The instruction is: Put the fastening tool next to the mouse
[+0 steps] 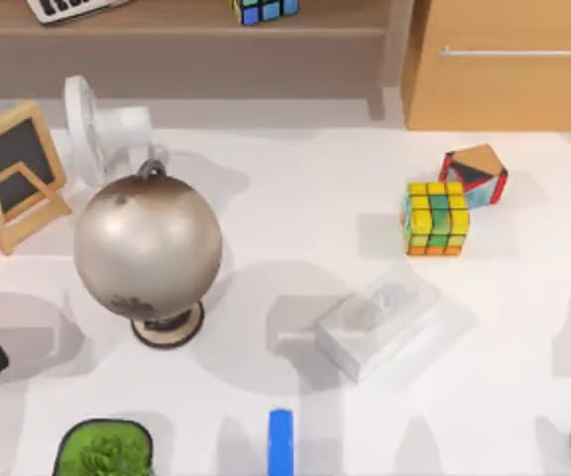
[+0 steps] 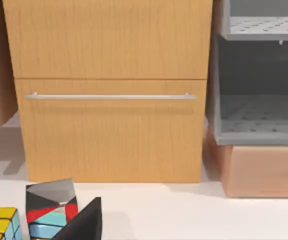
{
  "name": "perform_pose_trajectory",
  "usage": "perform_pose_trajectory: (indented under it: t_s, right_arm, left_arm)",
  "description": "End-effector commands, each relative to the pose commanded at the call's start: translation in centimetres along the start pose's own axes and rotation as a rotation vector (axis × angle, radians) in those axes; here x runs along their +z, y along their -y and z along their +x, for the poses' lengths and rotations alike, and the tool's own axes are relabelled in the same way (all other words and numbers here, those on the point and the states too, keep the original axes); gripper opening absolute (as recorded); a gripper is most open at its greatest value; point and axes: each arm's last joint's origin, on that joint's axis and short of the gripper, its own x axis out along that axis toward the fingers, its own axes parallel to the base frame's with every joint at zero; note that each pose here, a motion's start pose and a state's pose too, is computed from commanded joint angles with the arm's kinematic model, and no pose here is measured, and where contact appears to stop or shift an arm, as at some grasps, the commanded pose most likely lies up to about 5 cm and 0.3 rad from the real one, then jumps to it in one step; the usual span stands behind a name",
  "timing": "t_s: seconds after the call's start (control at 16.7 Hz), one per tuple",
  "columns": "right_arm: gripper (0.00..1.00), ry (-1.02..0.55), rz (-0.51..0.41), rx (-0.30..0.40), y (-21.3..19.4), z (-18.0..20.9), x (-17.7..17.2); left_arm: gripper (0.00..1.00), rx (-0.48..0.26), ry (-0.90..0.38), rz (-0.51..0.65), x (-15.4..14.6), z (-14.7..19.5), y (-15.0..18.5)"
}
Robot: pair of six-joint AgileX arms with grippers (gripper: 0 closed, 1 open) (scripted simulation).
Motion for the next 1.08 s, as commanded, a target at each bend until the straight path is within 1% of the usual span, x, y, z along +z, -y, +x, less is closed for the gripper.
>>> perform_pose_trajectory:
  t_s: [0.12, 0.24, 0.36, 0.54, 0.66, 0.84, 0.96, 1.08]
  right_arm:
    - [1.00, 0.000, 0.000, 0.000, 0.0, 0.0, 0.0]
    - [1.00, -0.018, 0.017, 0.016, -0.2, 0.0, 0.5]
    - [1.00, -0.066, 0.055, 0.054, -0.7, 0.2, 1.7]
    - [1.00, -0.197, 0.138, 0.142, -1.9, 0.9, 4.2]
    - [1.00, -0.329, 0.198, 0.207, -3.3, 2.0, 5.8]
    - [1.00, -0.588, 0.273, 0.287, -6.4, 4.4, 7.8]
    - [1.00, -0.786, 0.301, 0.314, -9.4, 6.2, 8.3]
    - [1.00, -0.984, 0.305, 0.312, -13.0, 7.9, 8.0]
  left_arm:
    - [1.00, 0.000, 0.000, 0.000, 0.0, 0.0, 0.0]
    - [1.00, 0.000, 0.000, 0.000, 0.0, 0.0, 0.0]
    - [1.00, 0.000, 0.000, 0.000, 0.0, 0.0, 0.0]
    - [1.00, 0.000, 0.000, 0.000, 0.0, 0.0, 0.0]
    - [1.00, 0.000, 0.000, 0.000, 0.0, 0.0, 0.0]
    - [1.00, 0.000, 0.000, 0.000, 0.0, 0.0, 0.0]
    - [1.00, 0.000, 0.000, 0.000, 0.0, 0.0, 0.0]
    - [1.00, 0.000, 0.000, 0.000, 0.0, 0.0, 0.0]
